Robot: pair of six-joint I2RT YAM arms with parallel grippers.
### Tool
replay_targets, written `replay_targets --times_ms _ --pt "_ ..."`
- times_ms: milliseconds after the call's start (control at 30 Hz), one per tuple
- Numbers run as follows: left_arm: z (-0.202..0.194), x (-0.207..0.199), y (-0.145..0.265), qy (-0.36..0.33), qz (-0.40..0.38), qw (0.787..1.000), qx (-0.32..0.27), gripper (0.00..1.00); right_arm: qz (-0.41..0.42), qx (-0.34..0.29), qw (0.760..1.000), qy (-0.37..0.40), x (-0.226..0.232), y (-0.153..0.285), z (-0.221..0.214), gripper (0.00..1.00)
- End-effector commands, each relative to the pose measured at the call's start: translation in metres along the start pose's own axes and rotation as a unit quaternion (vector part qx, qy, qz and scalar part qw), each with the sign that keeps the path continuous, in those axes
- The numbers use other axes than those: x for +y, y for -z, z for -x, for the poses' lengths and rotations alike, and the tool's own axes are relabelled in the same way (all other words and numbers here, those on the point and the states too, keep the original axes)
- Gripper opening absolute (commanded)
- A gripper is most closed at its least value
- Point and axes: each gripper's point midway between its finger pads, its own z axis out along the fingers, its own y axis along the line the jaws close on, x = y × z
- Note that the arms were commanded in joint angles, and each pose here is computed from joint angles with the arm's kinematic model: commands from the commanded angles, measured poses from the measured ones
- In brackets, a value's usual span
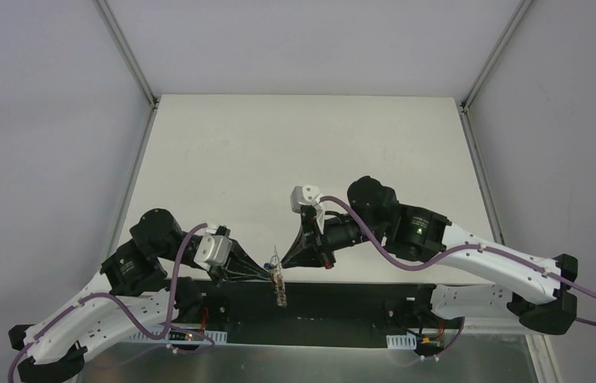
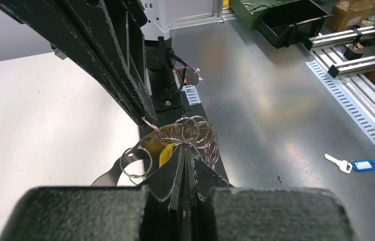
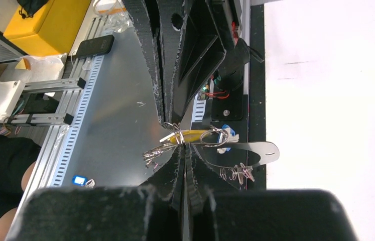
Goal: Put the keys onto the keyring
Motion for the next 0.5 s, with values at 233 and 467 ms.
replay_targets --times_ms 233,467 --pt "-0.0037 -0.0008 -0.0021 -0.007 -0.007 1.0 -0.001 0.08 -0.04 -0.152 0.985 0.073 0.0007 0.0218 0.0572 0.0" --pt "-0.0047 0.0037 -0.0018 -0.008 0.006 1.0 0.002 0.19 -0.049 -0.161 0.981 0.094 0.0045 0.0212 0.0501 0.0"
